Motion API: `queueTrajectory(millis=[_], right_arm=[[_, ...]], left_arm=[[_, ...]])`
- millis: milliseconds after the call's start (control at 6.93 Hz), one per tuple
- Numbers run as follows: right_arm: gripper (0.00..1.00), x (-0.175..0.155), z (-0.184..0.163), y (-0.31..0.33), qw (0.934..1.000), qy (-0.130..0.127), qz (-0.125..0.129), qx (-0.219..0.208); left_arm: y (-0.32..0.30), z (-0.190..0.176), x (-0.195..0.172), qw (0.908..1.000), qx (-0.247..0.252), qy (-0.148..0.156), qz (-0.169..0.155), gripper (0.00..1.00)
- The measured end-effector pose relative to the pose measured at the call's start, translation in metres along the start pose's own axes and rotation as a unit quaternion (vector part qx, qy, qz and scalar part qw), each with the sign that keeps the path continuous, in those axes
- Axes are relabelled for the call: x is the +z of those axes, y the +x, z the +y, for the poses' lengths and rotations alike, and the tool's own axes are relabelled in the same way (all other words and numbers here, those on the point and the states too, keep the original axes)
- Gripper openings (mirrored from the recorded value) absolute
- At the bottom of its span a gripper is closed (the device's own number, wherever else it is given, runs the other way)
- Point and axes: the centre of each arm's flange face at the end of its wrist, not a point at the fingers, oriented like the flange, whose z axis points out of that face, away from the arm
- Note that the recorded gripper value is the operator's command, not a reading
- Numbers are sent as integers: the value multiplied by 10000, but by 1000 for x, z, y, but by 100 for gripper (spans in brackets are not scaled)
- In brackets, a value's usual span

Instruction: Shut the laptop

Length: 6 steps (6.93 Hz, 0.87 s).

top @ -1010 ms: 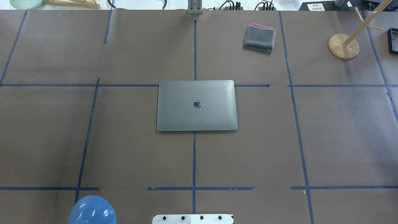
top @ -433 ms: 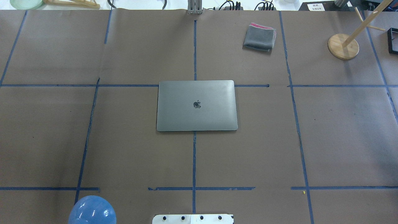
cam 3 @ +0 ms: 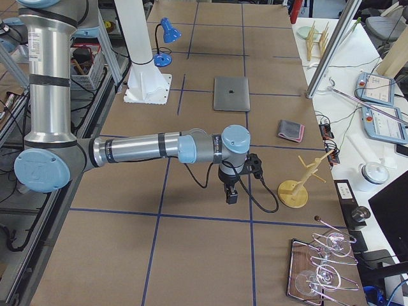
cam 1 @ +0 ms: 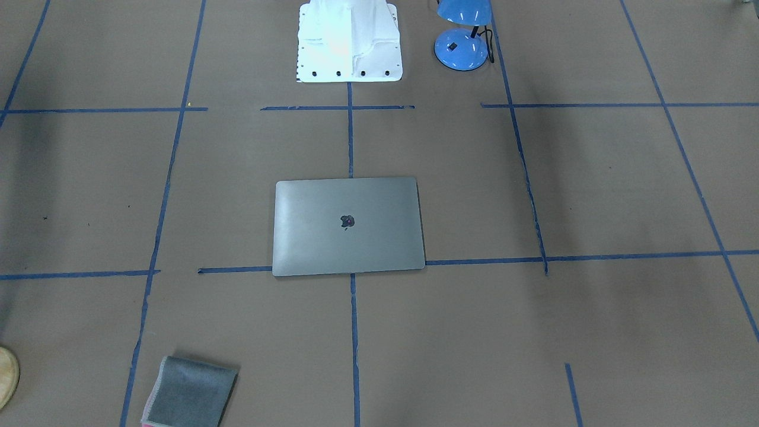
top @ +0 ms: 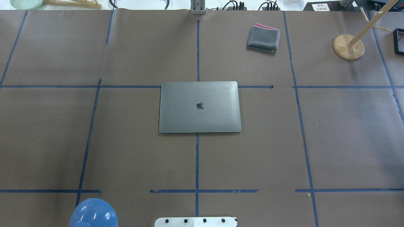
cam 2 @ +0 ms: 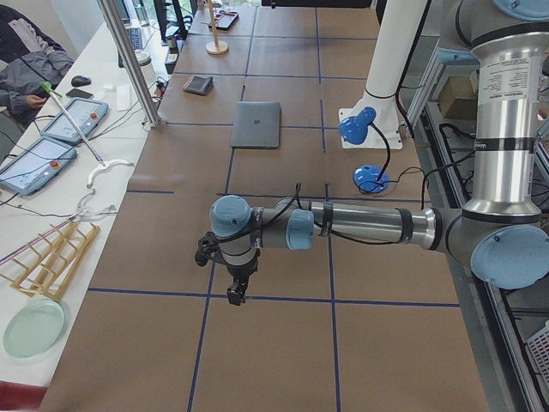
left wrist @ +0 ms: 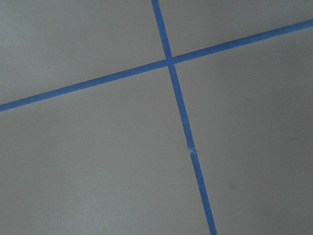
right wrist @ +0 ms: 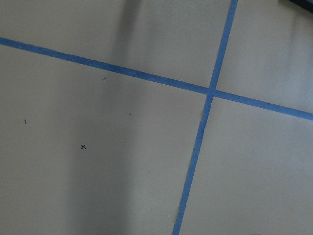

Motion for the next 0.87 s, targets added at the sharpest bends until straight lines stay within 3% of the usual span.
queueTrajectory(millis=[865], right_arm=[[100,0,0,0,10000,4,0,-6]], left_arm=[[-1,0,2,10000,-9,-22,8,100]])
